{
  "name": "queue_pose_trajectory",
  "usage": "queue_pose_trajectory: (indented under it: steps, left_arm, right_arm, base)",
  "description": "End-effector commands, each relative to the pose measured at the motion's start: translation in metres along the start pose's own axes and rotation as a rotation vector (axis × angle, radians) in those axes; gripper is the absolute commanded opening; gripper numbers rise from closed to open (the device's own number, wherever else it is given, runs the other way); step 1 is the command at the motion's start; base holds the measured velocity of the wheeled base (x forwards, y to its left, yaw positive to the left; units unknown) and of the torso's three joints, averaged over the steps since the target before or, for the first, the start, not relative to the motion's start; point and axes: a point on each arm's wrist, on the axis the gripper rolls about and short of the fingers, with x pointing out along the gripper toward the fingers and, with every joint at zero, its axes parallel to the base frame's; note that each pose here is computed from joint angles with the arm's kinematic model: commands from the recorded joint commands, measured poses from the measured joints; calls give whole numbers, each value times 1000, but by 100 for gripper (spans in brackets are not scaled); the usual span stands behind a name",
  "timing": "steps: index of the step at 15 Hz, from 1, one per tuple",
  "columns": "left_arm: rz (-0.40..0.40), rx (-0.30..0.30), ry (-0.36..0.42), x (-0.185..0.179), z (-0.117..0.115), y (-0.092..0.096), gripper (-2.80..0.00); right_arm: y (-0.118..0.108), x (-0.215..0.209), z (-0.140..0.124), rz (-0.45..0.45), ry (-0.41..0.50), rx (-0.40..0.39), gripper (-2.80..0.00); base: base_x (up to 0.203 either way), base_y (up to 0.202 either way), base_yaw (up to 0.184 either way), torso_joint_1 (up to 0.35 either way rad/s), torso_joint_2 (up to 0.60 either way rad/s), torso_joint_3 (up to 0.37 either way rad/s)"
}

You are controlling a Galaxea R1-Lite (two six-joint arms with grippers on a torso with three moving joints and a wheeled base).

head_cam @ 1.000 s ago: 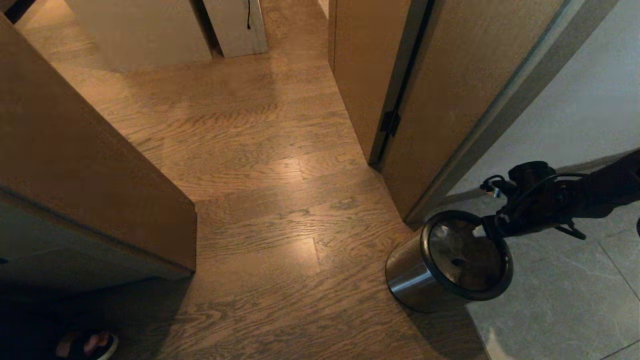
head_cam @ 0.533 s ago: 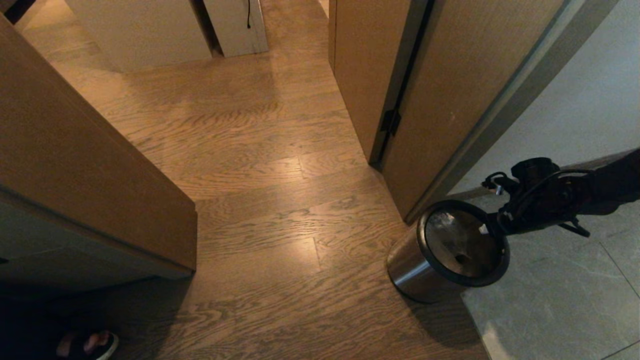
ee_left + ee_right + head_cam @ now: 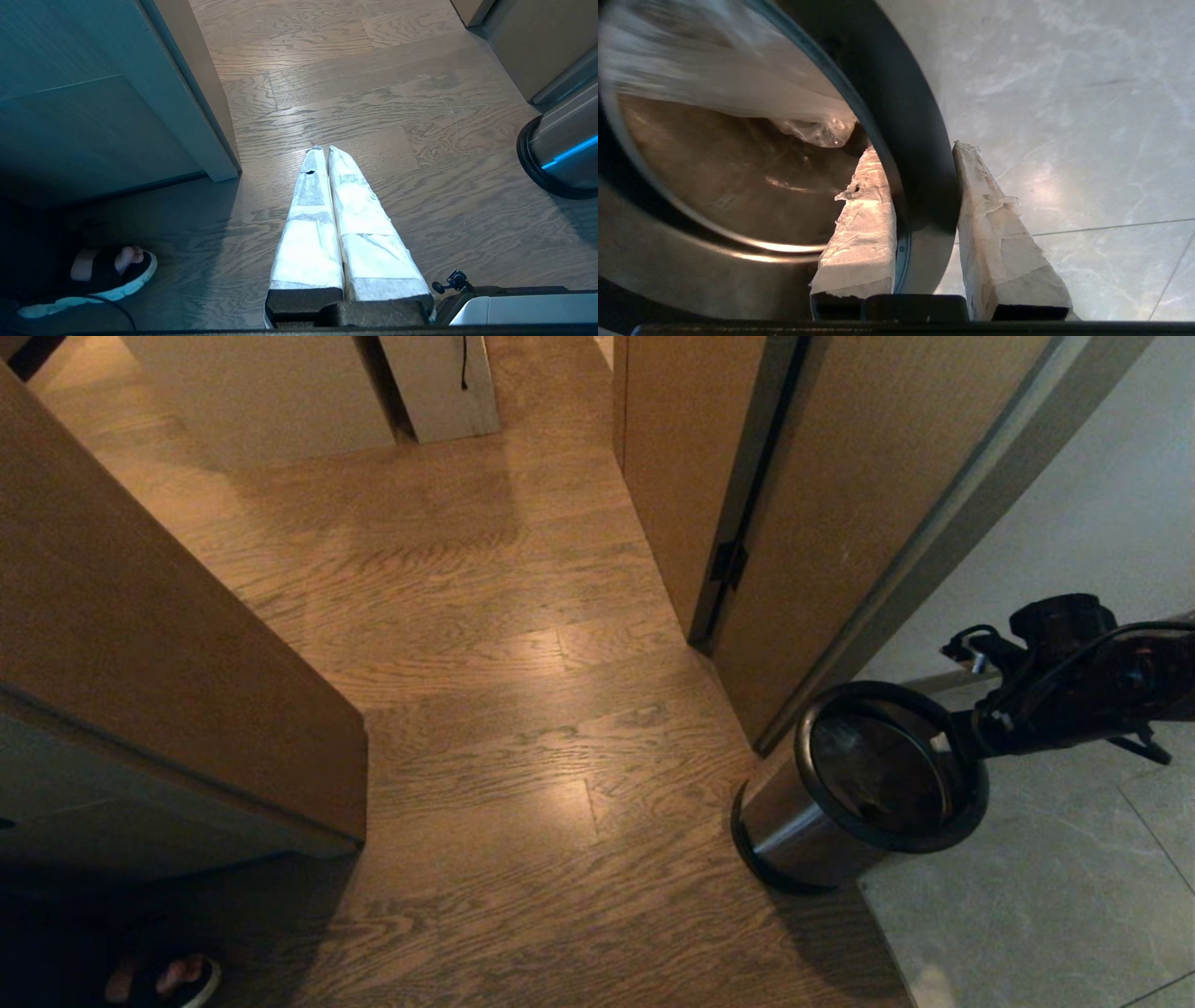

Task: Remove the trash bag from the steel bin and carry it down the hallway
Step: Place the outer trash can on the ground

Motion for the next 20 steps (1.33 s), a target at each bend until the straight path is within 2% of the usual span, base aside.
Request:
queue_pose_trajectory:
  steps: [1,10,15,20]
  left_arm:
    - [1,0,0,0,0,0,-280]
    - [1,0,0,0,0,0,-280]
    - [1,0,-1,0,0,0,-280]
    - [1,0,-1,0,0,0,-280]
  right_arm:
    - [2,-34,6,-10,-54,-7,-280]
    - [11,-131,-4,-16,-85,-4,-280]
    - [15,-172,-7,-30,-134,0,-280]
    - [12,-213,12,-34,-232,37,-280]
  base:
    - [0,0,0,0,0,0]
    - [0,0,0,0,0,0]
    - [0,0,0,0,0,0]
    - [0,0,0,0,0,0]
